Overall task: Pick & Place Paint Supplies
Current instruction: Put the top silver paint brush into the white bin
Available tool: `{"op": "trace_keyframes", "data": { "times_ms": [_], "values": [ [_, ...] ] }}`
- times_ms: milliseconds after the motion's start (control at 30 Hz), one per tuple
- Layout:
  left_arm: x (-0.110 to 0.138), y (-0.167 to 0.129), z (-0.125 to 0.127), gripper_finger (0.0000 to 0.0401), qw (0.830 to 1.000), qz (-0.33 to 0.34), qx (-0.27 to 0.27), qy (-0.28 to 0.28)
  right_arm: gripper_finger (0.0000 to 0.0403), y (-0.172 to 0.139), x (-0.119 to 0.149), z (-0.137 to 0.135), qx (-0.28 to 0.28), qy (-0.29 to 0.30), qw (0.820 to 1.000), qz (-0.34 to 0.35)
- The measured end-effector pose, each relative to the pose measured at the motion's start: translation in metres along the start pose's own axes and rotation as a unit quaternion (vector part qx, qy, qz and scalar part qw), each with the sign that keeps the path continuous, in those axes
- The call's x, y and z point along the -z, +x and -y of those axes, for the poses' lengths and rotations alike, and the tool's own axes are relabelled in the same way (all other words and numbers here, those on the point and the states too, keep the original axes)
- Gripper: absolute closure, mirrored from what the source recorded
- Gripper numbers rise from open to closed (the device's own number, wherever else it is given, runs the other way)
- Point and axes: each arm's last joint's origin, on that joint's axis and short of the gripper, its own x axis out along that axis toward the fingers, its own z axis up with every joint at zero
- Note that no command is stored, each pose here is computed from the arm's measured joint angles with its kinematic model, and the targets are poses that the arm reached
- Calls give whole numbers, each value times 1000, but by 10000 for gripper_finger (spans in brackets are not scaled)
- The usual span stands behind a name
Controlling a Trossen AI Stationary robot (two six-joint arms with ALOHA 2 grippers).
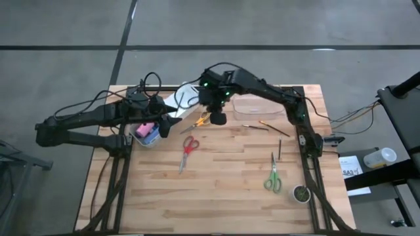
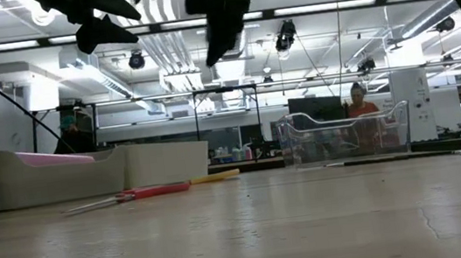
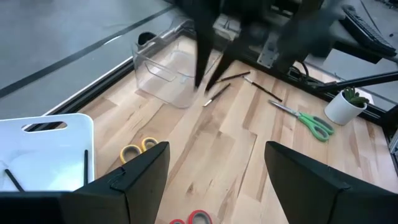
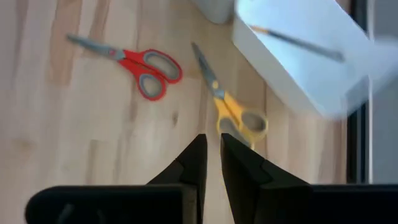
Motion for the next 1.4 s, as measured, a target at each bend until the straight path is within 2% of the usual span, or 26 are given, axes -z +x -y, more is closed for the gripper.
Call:
{"op": "trace_keyframes", "data": {
  "times_ms": [100,200,300,400,567,733,1033,1200,1400],
  "values": [
    [0,0,0,130,1000,-1,0,0,359,-27,9,-8,10,66,998,-19],
    [0,0,0,130,1000,-1,0,0,359,-49,20,-17,21,89,995,-50],
    [0,0,0,130,1000,-1,0,0,359,-61,30,-26,56,103,990,-75],
    [0,0,0,130,1000,-1,0,0,359,-68,44,-38,97,110,984,-99],
    [0,0,0,130,1000,-1,0,0,359,-69,75,-57,115,135,977,-118],
    [0,0,0,130,1000,-1,0,0,359,-75,113,-71,122,166,975,-81],
    [0,0,0,130,1000,-1,0,0,359,-50,181,-81,158,181,971,-15],
    [0,0,0,130,1000,-1,0,0,359,-26,206,-81,195,168,966,34],
    [0,0,0,130,1000,-1,0,0,359,2,237,-85,200,131,968,71]
  ]
}}
